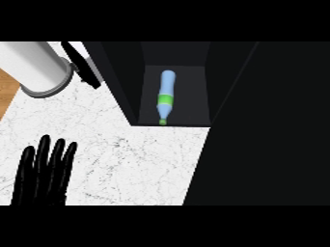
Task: Pick up the bottled water, place it into the cabinet and close the cabinet
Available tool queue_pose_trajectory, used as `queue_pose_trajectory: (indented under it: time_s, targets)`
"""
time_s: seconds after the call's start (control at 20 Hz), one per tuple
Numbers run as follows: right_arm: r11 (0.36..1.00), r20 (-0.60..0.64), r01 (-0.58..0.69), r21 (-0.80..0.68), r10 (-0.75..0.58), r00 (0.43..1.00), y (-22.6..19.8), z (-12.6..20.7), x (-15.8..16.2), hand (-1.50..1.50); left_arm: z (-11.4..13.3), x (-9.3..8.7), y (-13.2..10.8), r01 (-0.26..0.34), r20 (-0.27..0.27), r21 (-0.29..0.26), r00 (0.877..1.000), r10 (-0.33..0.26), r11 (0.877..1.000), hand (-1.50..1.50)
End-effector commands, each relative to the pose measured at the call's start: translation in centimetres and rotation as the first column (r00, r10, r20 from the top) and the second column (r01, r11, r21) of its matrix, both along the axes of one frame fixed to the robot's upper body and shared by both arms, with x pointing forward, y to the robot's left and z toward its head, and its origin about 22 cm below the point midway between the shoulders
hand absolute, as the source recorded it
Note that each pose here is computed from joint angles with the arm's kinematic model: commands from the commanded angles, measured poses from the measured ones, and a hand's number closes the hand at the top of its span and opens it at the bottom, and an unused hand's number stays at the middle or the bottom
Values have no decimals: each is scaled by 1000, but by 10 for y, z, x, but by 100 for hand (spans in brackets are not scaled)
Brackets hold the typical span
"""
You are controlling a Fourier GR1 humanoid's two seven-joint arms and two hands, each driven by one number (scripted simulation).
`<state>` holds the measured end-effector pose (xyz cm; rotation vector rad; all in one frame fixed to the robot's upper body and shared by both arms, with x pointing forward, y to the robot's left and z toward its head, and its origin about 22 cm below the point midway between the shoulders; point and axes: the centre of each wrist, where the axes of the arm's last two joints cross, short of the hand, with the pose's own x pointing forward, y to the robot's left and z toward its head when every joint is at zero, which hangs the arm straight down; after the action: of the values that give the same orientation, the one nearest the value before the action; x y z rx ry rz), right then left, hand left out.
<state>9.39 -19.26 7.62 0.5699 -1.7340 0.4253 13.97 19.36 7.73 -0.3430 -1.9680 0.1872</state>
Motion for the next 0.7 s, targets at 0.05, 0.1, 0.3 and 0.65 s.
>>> queue_pose_trajectory:
  time_s: [0.05, 0.1, 0.3, 0.65]
  targets:
    - [980, -18, -183, -77, 182, 983, 20, 2, -19, 150, 0, -19, 24, -66, 12, 1, 998, 66, 998, -150]
    - [980, 1, -183, -79, 183, 983, 22, 0, -8, 150, 13, -29, 33, -28, 3, 7, 1000, 28, 1000, -150]
    - [980, 36, -183, -82, 186, 982, 36, 27, -20, 150, 15, -47, 59, -58, 2, -15, 998, 58, 998, -150]
    - [978, 28, -186, -92, 190, 981, 48, 35, -11, 150, 14, -64, 76, -49, 7, -28, 999, 49, 998, -150]
